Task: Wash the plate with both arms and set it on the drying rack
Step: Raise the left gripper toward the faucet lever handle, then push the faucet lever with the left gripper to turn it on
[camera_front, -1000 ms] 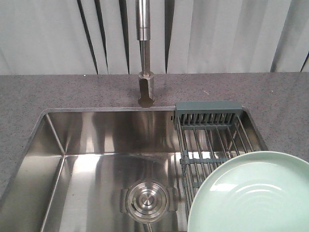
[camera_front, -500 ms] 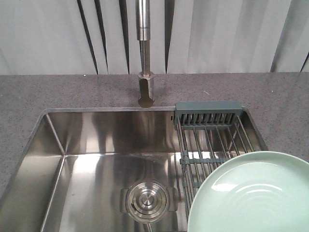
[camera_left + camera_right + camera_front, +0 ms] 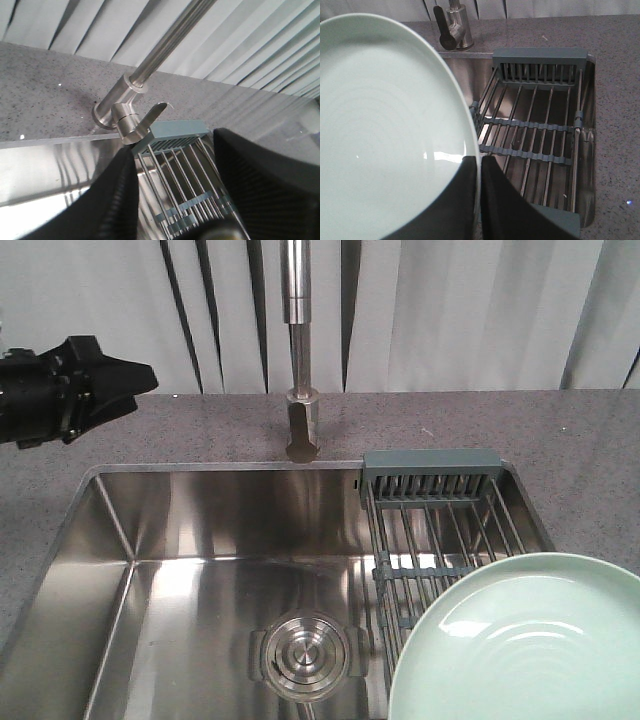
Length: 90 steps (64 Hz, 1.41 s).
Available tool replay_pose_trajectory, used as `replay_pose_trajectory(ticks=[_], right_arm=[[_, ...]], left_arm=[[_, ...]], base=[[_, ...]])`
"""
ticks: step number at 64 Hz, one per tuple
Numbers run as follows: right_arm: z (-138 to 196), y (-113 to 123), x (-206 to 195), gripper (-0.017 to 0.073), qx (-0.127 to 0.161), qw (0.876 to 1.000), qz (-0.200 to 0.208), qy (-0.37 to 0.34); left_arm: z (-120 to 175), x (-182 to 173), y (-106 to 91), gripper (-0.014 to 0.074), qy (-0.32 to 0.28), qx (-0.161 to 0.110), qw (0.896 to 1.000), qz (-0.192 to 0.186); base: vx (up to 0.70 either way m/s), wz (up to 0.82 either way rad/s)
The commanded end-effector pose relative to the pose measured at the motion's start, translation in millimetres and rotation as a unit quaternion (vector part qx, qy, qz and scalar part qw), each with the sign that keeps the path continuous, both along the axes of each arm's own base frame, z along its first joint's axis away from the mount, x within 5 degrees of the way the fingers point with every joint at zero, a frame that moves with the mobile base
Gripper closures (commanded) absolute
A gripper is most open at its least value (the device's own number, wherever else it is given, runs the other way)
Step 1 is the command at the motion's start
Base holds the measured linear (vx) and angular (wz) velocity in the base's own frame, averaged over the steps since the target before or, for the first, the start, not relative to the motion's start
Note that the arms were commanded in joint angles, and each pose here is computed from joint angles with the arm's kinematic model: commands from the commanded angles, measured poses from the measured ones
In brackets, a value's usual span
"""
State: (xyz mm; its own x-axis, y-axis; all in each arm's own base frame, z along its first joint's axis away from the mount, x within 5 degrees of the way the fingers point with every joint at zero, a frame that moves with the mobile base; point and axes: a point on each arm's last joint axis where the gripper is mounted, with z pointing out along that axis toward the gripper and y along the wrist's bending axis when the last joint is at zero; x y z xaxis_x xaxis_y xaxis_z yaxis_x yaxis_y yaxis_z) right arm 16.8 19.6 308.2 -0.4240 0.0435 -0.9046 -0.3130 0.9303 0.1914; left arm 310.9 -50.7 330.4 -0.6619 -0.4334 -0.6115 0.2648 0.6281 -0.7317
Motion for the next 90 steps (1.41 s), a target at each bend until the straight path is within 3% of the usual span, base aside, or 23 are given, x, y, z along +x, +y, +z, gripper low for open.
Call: replay_pose_trajectory(ticks=[1,27,43,69,90], right_arm=[[13,0,2,0.0561,0.015,0.999,-0.008,-0.039],[13,0,2,0.0561,0.015,0.999,-0.008,-0.039],[13,0,2,0.0561,0.015,0.999,-0.008,-0.039],[13,0,2,0.0561,0.016,0.999,-0.007,-0.039],[13,0,2,0.0561,0.015,0.999,-0.008,-0.039]], left_arm=[[22,15,-8.2,0.0232,-0.039,-0.033,0.998,-0.04],[10,103,-69.7,0.0232,-0.059,-0.036,0.989,-0.13],[-11,136,-91.2,0.0233,-0.055,-0.041,0.987,-0.146],[-24,153,-122.0,0.0233,-0.05,-0.06,0.982,-0.174],[-30,147,-127.0,0.0233,-0.04,-0.059,0.973,-0.221]], base=[[0.0,0.0],[0.0,0.0],[0.0,0.0],[0.0,0.0],[0.0,0.0]])
